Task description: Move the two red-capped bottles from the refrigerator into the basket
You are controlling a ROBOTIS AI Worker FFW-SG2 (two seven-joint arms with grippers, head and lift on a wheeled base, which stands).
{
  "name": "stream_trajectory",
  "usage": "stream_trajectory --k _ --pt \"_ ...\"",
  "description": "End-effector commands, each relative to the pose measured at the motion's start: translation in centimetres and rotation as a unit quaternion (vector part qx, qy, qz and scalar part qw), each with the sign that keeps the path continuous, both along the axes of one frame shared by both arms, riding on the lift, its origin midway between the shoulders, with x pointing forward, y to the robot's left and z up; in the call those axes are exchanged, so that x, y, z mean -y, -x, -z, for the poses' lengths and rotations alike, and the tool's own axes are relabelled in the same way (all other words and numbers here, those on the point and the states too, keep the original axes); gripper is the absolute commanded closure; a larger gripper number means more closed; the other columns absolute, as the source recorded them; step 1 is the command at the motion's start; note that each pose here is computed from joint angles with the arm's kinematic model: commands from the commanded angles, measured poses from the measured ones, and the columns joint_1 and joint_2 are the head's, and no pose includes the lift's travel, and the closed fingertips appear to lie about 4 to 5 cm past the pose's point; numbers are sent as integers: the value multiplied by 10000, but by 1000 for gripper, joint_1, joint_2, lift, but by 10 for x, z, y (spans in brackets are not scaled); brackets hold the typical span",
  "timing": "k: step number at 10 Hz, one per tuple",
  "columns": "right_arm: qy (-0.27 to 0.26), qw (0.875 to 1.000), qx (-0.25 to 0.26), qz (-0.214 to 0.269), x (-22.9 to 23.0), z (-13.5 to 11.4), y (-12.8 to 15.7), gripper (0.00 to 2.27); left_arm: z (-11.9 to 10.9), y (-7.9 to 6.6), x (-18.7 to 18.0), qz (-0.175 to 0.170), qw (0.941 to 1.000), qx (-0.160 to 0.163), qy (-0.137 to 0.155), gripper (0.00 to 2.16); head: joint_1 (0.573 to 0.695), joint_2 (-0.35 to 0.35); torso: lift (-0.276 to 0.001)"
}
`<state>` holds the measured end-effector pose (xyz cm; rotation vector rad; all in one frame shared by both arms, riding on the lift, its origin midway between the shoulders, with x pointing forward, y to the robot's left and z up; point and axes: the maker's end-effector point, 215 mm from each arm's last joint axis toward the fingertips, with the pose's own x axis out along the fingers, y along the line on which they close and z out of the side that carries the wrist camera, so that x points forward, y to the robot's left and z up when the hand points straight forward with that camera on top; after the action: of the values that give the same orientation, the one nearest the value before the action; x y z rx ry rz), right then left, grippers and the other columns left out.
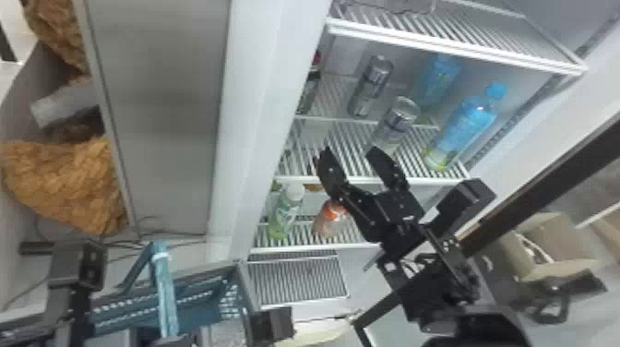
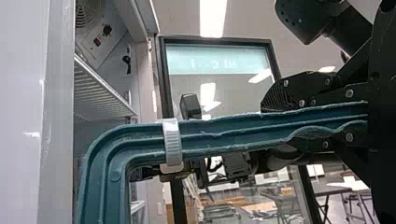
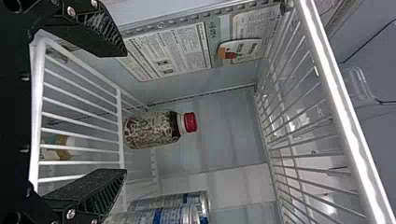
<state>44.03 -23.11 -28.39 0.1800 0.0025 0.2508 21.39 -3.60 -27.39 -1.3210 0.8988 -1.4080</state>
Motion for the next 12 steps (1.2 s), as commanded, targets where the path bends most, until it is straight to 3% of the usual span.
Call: stream_trajectory --k 1,12 --pt "-63 10000 10 -16 -5 4 -10 125 0 0 0 8 10000 -1 -1 1205 695 -350 0" --pt "-148 9998 55 135 -22 13 -78 125 1 2 0 29 10000 -2 -14 1205 695 -350 0"
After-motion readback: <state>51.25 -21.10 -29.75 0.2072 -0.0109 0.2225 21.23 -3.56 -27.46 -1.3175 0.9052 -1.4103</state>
